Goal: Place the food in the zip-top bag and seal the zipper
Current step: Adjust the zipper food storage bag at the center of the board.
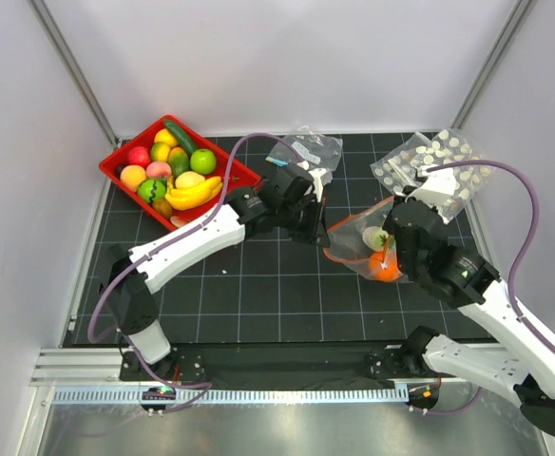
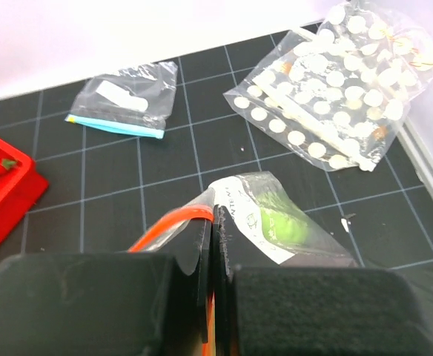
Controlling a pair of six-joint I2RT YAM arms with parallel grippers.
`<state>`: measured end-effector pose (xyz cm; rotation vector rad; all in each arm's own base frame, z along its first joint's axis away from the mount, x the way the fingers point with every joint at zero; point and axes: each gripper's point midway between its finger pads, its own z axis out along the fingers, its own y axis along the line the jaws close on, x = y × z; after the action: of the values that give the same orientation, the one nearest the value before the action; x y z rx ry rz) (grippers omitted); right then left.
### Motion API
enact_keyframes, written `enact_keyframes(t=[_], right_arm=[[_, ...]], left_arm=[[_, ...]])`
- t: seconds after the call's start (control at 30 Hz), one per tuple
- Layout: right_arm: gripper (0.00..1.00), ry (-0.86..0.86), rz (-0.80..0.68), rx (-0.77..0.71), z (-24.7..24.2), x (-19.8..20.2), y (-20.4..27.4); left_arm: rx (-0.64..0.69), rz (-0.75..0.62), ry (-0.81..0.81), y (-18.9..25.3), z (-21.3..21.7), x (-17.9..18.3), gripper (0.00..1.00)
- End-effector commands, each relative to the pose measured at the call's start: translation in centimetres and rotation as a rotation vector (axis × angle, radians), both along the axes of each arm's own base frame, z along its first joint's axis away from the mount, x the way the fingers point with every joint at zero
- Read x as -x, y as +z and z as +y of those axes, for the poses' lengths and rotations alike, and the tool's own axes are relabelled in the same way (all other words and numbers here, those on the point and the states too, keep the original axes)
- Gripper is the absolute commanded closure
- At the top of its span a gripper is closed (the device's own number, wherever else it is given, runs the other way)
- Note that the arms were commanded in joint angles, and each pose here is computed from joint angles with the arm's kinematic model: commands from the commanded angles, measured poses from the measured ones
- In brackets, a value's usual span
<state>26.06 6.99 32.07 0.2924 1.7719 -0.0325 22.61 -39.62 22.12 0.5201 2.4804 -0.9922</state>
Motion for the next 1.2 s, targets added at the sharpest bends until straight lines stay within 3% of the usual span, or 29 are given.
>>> enact_keyframes(t=[0.0, 0.1, 0.23, 0.4, 0.47, 0.6, 0.8, 0.97, 1.07, 1.17], right_arm=[[0.99, -0.025, -0.003, 0.046, -0.8, 0.1, 0.6], [0.99, 0.003, 0.046, 0.063, 0.2, -0.3, -2.1], [0.99, 0.031, 0.103, 0.057, 1.7, -1.0, -5.6], [0.98, 0.086, 0.127, 0.051, 3.2, -1.5, -7.1], [0.93, 0.112, 0.128, 0.048, 3.7, -1.5, -7.0], [0.70, 0.171, 0.138, 0.044, 4.7, -1.5, -7.1], [0.60, 0.189, 0.216, 0.063, 4.8, -0.9, -9.0], [0.58, 0.221, 0.251, 0.063, 5.2, -0.4, -9.7], [0.60, 0.230, 0.263, 0.072, 5.3, -0.3, -9.6], [0.68, 0.209, 0.270, 0.098, 4.8, -0.4, -9.6]], left_arm=[[0.078, -0.026, -0.006, 2.8, -0.5, -1.3, 0.99], [0.037, -0.003, -0.013, 0.0, -1.0, -2.3, 0.93], [0.016, 0.018, 0.014, -4.2, -1.9, -3.4, 0.93], [-0.013, -0.050, 0.073, -4.4, -1.2, -4.9, 0.89], [-0.015, -0.064, 0.093, -4.0, -0.6, -5.6, 0.83], [0.001, -0.042, 0.102, -3.7, 0.2, -6.4, 0.82], [0.010, -0.028, 0.105, -3.7, 0.4, -7.1, 0.88], [0.024, -0.014, 0.084, -3.6, -0.3, -7.1, 0.88], [0.023, -0.012, 0.081, -3.7, -0.5, -7.4, 0.72], [0.018, -0.019, 0.081, -3.5, -0.5, -7.7, 0.69]])
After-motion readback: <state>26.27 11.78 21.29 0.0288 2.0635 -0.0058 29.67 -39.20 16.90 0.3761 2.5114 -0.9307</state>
